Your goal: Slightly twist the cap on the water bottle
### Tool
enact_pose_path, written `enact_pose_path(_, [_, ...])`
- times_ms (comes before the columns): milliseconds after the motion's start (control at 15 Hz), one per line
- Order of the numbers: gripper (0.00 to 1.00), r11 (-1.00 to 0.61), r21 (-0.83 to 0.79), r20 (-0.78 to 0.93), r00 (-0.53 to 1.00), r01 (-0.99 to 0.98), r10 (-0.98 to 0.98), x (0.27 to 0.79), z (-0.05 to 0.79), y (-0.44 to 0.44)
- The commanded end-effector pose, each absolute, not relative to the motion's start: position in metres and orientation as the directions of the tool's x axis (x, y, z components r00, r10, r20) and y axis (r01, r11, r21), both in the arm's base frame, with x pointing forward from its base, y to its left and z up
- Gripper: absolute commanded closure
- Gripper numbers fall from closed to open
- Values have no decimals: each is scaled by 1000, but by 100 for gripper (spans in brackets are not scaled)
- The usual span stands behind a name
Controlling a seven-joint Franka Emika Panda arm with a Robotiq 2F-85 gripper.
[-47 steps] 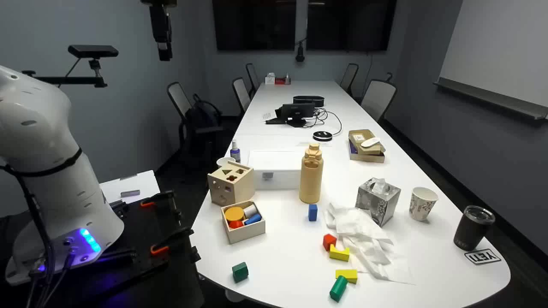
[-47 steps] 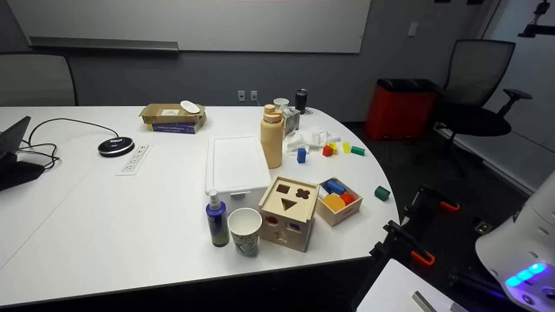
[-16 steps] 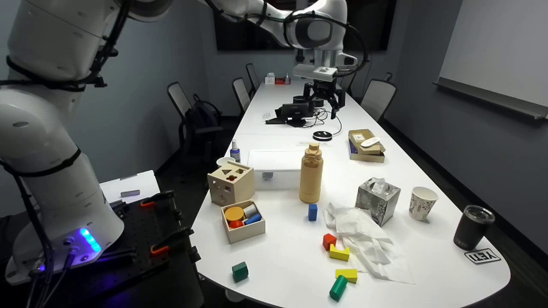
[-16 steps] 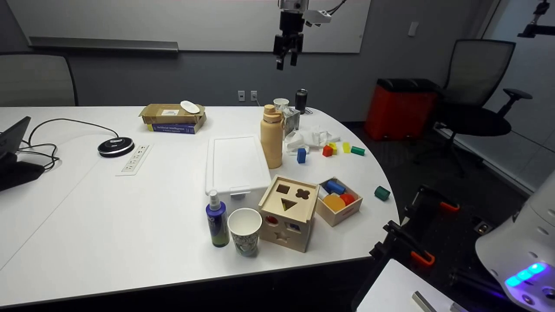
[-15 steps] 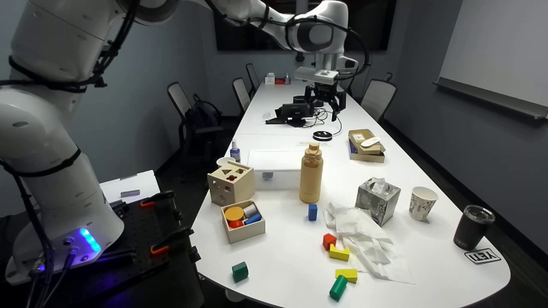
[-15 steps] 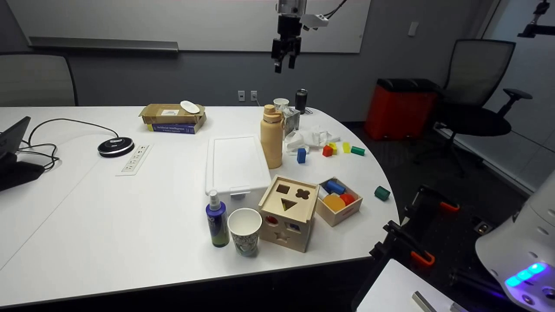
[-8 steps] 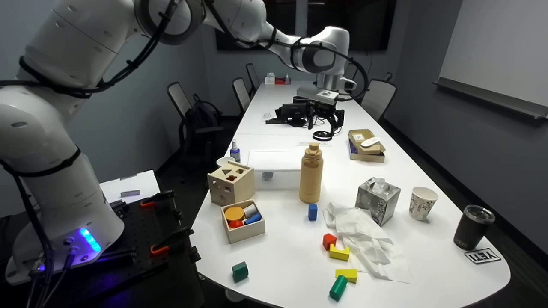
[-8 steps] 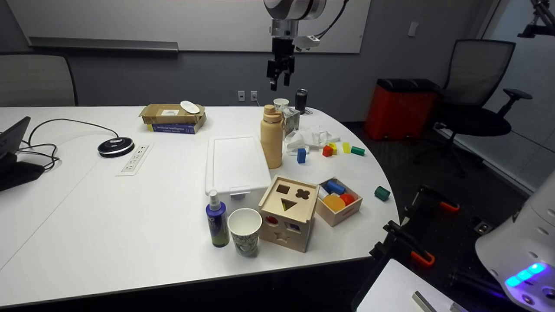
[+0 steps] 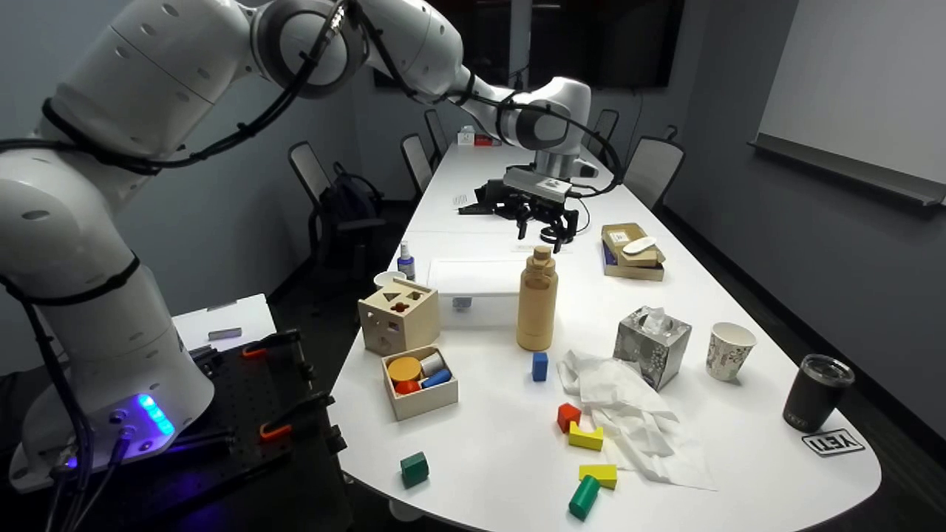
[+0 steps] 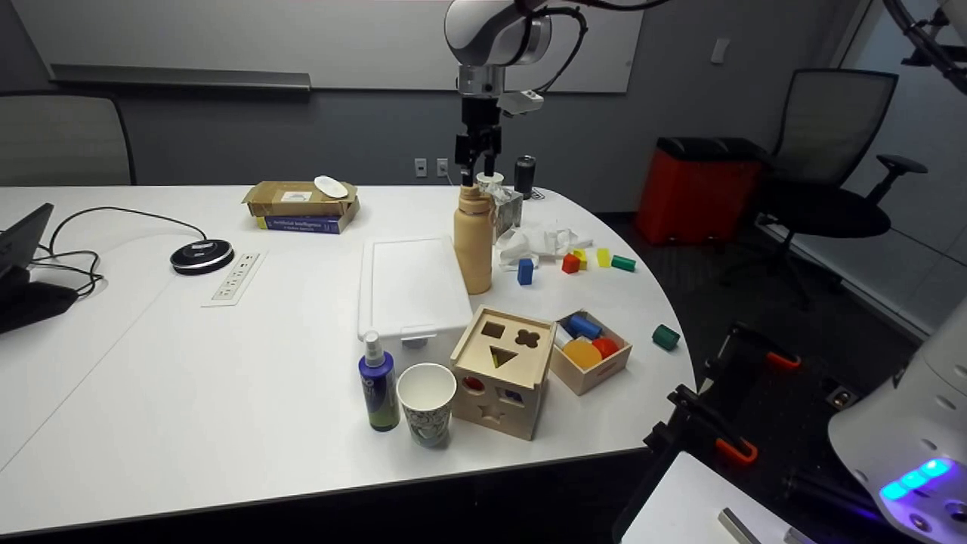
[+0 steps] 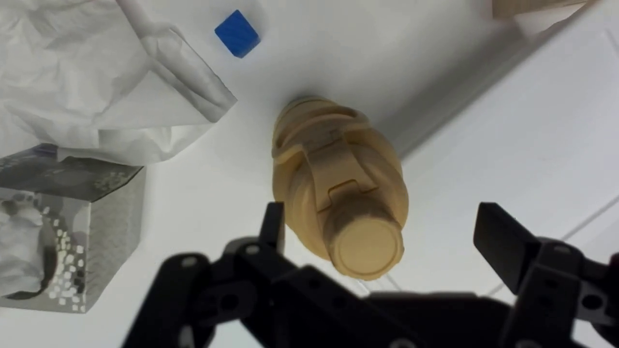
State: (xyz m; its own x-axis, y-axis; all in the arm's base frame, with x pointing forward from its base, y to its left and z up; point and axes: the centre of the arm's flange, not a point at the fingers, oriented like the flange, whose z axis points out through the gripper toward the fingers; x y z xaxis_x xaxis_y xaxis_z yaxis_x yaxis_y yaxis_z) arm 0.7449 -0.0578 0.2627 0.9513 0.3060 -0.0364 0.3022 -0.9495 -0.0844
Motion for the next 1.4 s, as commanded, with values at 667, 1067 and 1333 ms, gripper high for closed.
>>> enact_pose_path(667, [34, -938, -38, -28, 938, 343, 344, 771, 247, -46])
enact_pose_path(1067, [80, -933, -29, -18, 933, 358, 359, 769, 252, -39])
enact_pose_path(1333, [80, -921, -19, -26, 921, 389, 389, 766, 254, -40])
